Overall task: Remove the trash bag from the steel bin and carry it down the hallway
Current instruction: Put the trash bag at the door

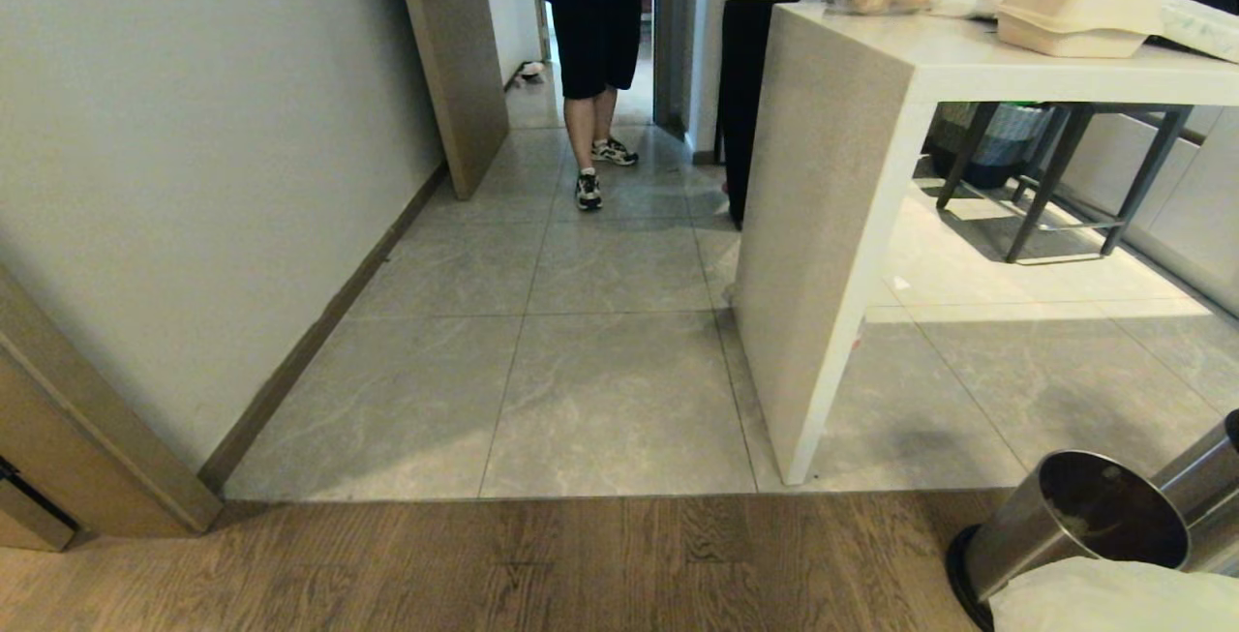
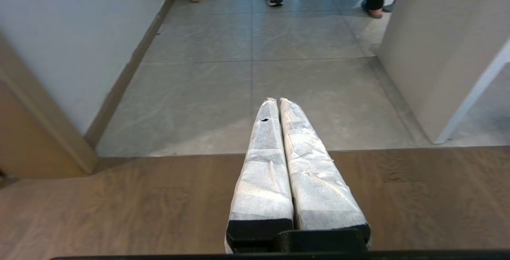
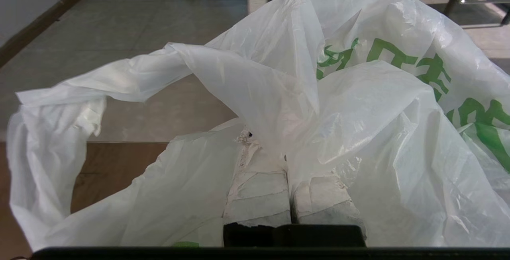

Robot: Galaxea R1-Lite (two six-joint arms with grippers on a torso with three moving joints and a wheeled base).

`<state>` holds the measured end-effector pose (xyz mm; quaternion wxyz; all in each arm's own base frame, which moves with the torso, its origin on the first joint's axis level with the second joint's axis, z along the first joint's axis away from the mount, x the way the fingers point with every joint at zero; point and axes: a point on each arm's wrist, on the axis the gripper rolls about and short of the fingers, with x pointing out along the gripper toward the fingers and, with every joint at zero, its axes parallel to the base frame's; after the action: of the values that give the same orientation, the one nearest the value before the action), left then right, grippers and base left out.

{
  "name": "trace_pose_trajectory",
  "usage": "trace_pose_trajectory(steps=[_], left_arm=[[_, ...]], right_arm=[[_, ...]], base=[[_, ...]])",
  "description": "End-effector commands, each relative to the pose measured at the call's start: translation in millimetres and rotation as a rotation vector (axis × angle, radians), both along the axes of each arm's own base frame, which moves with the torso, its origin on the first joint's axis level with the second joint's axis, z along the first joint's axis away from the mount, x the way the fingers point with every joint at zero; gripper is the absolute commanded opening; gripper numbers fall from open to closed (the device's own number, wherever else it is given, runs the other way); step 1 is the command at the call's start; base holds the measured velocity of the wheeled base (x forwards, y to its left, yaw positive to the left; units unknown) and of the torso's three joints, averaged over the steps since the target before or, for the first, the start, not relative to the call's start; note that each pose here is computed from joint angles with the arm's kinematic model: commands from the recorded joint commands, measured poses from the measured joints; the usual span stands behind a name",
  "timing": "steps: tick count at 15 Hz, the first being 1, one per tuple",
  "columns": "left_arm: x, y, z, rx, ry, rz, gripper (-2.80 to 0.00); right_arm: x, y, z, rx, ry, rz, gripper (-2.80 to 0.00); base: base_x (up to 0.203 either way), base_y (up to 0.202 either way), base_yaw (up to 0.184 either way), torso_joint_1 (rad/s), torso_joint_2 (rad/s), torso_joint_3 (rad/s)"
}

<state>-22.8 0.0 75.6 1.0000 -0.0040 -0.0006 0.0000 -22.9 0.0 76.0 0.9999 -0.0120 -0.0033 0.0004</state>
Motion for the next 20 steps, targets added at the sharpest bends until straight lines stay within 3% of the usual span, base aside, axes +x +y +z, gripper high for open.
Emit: trace_pose_trajectory(steps=[1,9,18,20], left_arm=[[0.0,0.0,0.0,0.000,0.000,0.001,-2.80],[-0.1,0.0,0.0,0.011,0.003,0.000,-2.80],[0.0,0.0,0.0,0.000,0.000,0.000,-2.80],[0.1,0.0,0.1,0.000,0.001,0.000,-2.80]], right_arm=[[0.1,0.0,0.1,-0.001,0.000,-0.001,-2.80],[0.1,0.0,0.1,0.001,0.000,0.001,-2.80],[0.1,0.0,0.1,0.001,0.000,0.001,-2.80],[0.1,0.0,0.1,0.001,0.000,0.001,-2.80]], base=[[0.000,0.191,-0.001,0.006,0.00,-0.001],[0.000,0.169,0.002,0.000,0.00,0.004],[0.000,0.000,0.000,0.000,0.00,0.000],[0.153,0.000,0.003,0.001,0.00,0.005]])
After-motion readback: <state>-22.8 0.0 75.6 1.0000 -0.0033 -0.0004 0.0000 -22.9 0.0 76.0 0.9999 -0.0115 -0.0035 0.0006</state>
